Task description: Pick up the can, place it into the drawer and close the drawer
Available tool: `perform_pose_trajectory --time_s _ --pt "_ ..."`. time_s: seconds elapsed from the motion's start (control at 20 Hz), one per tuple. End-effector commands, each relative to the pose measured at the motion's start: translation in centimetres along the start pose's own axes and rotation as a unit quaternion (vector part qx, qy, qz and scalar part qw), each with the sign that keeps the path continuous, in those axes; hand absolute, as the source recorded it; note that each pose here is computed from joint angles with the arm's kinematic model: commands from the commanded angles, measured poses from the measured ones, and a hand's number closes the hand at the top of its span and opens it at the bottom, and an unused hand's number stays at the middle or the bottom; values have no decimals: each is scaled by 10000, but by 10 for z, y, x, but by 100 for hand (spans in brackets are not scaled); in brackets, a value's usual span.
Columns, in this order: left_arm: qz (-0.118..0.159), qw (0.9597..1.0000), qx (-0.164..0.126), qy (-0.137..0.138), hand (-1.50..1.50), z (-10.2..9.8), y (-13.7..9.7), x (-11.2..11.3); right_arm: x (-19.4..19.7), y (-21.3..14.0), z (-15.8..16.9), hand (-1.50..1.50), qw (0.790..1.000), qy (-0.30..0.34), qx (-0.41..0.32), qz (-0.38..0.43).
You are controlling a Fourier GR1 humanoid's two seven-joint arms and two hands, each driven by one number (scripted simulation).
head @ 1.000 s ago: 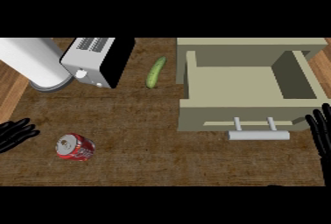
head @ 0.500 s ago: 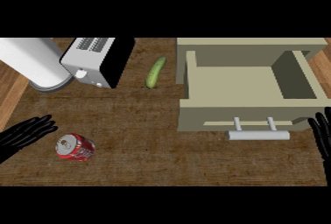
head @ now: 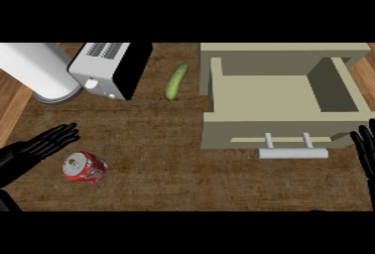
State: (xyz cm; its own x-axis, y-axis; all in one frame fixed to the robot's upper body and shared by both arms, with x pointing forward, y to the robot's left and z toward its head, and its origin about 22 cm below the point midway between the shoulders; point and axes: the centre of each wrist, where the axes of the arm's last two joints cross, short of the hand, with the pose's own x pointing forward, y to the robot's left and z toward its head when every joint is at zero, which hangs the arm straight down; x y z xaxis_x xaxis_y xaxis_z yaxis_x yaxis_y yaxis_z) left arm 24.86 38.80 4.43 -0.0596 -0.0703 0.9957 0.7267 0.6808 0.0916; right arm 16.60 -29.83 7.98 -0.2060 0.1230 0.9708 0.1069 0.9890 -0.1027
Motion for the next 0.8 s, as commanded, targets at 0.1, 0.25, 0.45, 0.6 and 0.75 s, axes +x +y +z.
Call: perform_pose_trajectory --time_s 0.1,0.25,0.45,0.6,0.75 --pt "240 9990 -313 -186 -150 12 16 -23 -13 0 16 -150 10000 1 -16 -32" --pt "61 9995 -181 -251 -150 -4 15 -27 -13 -5 10 -150 10000 -70 30 -25" --pt "154 9998 -122 -62 -150 12 24 -40 -10 -2 -1 -150 9999 -13 116 -12" --pt "-18 9998 -172 -102 -150 -4 3 -49 7 8 13 -150 9999 -59 116 -40" --pt "66 9998 -171 -72 -150 3 7 -61 -8 12 1 -150 9998 -132 113 -133"
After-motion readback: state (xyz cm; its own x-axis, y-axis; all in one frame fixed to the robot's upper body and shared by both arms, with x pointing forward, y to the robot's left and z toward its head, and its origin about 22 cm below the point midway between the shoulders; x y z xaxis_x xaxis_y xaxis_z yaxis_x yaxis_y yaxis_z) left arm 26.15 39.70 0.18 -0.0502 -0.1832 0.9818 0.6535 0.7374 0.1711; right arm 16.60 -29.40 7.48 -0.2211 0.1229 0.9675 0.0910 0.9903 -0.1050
